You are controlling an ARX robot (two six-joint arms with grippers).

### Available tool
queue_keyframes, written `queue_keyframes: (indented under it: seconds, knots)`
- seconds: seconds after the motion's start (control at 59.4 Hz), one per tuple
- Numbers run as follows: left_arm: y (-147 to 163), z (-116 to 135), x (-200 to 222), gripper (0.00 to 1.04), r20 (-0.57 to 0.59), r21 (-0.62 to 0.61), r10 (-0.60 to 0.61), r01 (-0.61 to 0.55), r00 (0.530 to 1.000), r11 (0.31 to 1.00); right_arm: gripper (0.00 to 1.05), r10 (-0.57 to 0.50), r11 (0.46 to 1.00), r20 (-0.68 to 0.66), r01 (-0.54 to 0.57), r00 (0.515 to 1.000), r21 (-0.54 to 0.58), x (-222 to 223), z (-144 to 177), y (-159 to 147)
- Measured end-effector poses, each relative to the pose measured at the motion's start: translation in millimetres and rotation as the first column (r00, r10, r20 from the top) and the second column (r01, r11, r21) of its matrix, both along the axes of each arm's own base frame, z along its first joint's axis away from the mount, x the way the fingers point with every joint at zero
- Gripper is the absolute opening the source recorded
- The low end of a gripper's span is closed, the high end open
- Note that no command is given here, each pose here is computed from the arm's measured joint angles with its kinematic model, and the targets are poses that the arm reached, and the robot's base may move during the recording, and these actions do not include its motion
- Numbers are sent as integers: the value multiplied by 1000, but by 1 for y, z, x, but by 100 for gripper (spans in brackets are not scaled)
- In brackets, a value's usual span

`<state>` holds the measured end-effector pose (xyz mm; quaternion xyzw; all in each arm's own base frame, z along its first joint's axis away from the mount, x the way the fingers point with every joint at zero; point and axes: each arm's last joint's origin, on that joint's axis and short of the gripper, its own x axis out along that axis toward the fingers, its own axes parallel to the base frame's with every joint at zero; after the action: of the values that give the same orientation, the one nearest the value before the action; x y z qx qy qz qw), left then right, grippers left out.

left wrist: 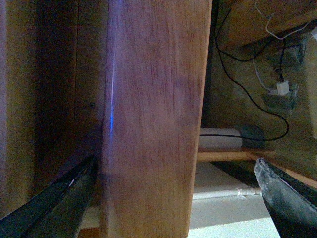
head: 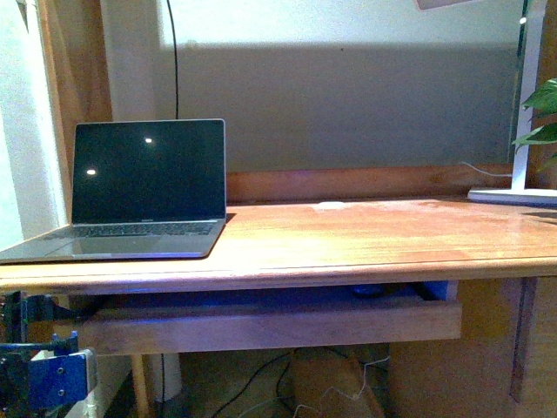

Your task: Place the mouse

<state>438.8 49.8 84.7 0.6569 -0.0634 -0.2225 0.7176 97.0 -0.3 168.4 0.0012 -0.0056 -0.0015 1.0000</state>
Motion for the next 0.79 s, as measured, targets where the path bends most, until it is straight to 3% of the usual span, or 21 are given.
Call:
queue_keyframes:
  seconds: [0.455, 0.573, 0.792]
  knots:
    - [1, -1, 19, 97, -64, 57, -42, 46, 997, 997, 97, 0, 1000, 0, 0, 1000, 0, 0, 0, 0]
    - [-4, 8, 15, 97, -153, 25, -8, 12, 988, 1000, 97, 0, 1000, 0, 0, 1000, 0, 0, 0, 0]
    - [-27, 29, -16, 97, -410, -79, 54, -94, 911, 992, 97, 0, 1000, 0, 0, 1000, 0, 0, 0, 0]
